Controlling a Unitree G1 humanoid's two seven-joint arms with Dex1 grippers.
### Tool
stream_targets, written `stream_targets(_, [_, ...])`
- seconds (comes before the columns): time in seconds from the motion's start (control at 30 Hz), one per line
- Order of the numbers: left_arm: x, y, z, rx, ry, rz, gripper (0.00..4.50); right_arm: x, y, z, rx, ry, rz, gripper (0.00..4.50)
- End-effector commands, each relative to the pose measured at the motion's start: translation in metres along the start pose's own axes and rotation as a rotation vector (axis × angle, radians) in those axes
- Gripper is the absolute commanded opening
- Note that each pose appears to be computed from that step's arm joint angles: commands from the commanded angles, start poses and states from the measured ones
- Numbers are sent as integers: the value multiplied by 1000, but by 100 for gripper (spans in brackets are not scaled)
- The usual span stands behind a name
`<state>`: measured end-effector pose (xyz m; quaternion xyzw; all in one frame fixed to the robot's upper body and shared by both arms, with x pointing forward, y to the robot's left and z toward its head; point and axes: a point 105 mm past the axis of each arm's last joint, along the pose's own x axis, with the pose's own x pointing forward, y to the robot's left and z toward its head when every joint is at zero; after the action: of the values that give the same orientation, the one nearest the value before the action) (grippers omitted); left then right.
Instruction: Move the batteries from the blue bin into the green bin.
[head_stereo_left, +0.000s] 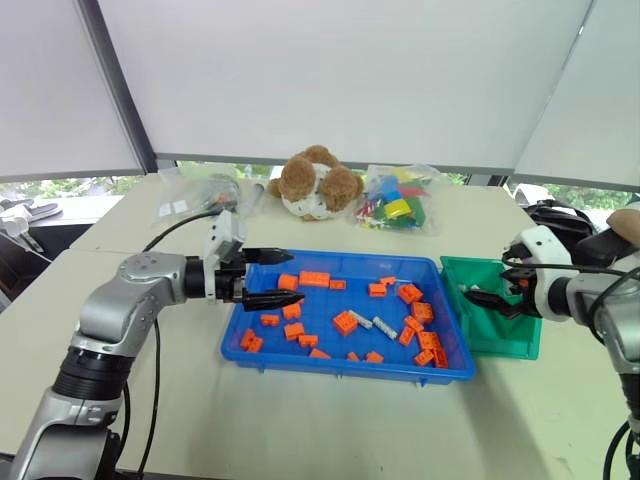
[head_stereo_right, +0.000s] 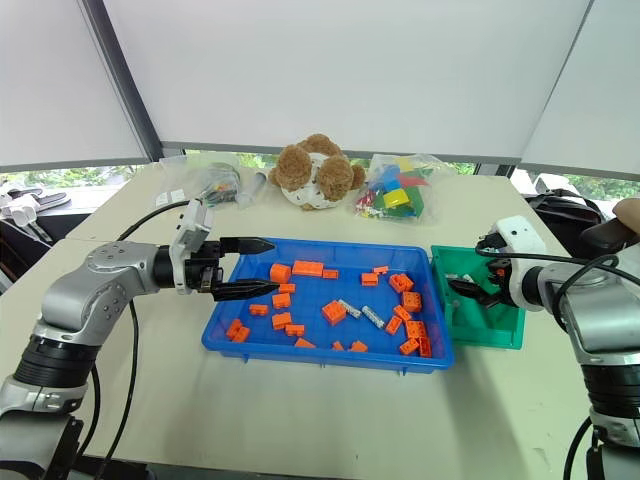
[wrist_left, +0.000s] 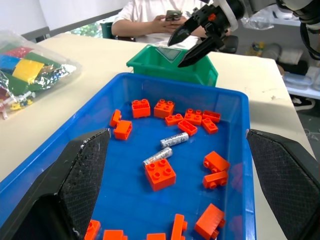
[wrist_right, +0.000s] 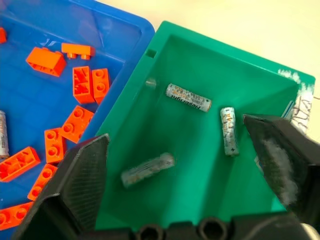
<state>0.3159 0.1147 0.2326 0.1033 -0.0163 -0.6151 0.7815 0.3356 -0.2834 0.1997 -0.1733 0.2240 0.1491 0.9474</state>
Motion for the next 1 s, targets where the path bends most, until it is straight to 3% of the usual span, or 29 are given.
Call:
stream_targets(0.03, [-4, 1, 14, 63, -11, 11, 450, -16, 16, 40, -108, -133, 87, 444])
stream_targets(0.23, [-4, 2, 15, 65, -10, 17, 450, -9, 83, 65, -213, -200, 358, 444])
stream_targets(0.57, [-6, 3, 17, 73, -5, 31, 450, 41, 146, 34, -354, -87, 557, 444])
stream_targets(0.77, [-9, 1, 19, 71, -2, 43, 450, 65, 159, 23, -472, -37, 571, 444])
stream_targets(1.0, [-14, -1, 18, 62, 11, 55, 450, 87, 168, 24, -452, -31, 606, 444])
